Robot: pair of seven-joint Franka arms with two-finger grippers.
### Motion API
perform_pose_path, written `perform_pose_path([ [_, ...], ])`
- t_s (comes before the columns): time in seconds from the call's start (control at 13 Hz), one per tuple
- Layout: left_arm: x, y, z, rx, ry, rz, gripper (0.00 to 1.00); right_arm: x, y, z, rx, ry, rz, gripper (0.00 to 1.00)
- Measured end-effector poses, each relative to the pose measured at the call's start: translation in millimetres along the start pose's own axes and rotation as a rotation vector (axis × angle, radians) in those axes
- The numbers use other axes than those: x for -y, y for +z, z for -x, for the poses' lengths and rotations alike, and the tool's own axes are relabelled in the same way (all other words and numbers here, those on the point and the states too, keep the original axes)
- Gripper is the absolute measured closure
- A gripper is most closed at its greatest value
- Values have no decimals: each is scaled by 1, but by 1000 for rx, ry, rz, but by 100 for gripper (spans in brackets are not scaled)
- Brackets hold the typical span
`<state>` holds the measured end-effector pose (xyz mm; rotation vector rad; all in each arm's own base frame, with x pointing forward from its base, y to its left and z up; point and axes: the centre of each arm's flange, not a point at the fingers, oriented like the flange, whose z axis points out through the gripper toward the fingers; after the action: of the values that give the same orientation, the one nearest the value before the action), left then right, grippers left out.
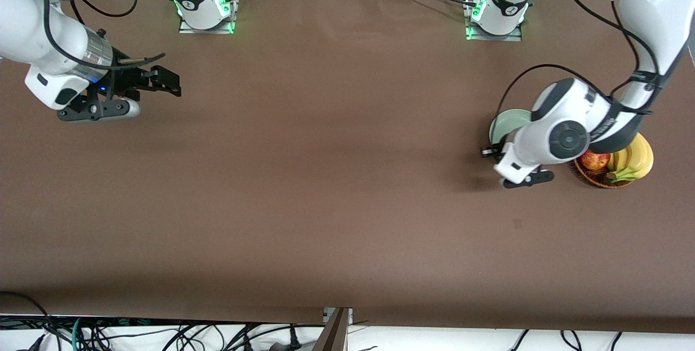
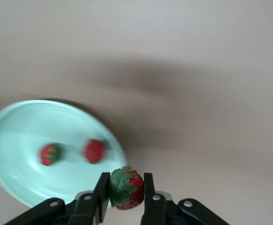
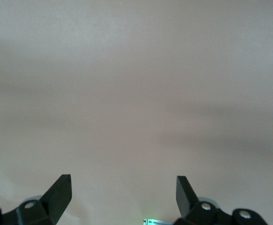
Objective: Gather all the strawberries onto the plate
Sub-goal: 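Place the strawberry on the plate while the right gripper returns to rest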
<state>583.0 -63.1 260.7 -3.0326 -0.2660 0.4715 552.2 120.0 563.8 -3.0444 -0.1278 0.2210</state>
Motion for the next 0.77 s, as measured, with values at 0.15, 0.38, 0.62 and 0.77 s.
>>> perform_pose_path([
  [0.15, 49, 26, -3, 28, 17, -28, 67, -1, -4, 12, -6, -9, 28, 1],
  [0.38, 79, 50, -7, 52, 46, -46, 67, -2, -6, 25, -10, -17, 58, 1],
  [0.62, 70, 55, -6, 55, 72, -51, 60, -5, -10, 29, -15, -17, 80, 1],
  [0.77, 60, 54, -4, 52, 88, -56, 40, -6, -10, 29, -16, -17, 87, 1],
])
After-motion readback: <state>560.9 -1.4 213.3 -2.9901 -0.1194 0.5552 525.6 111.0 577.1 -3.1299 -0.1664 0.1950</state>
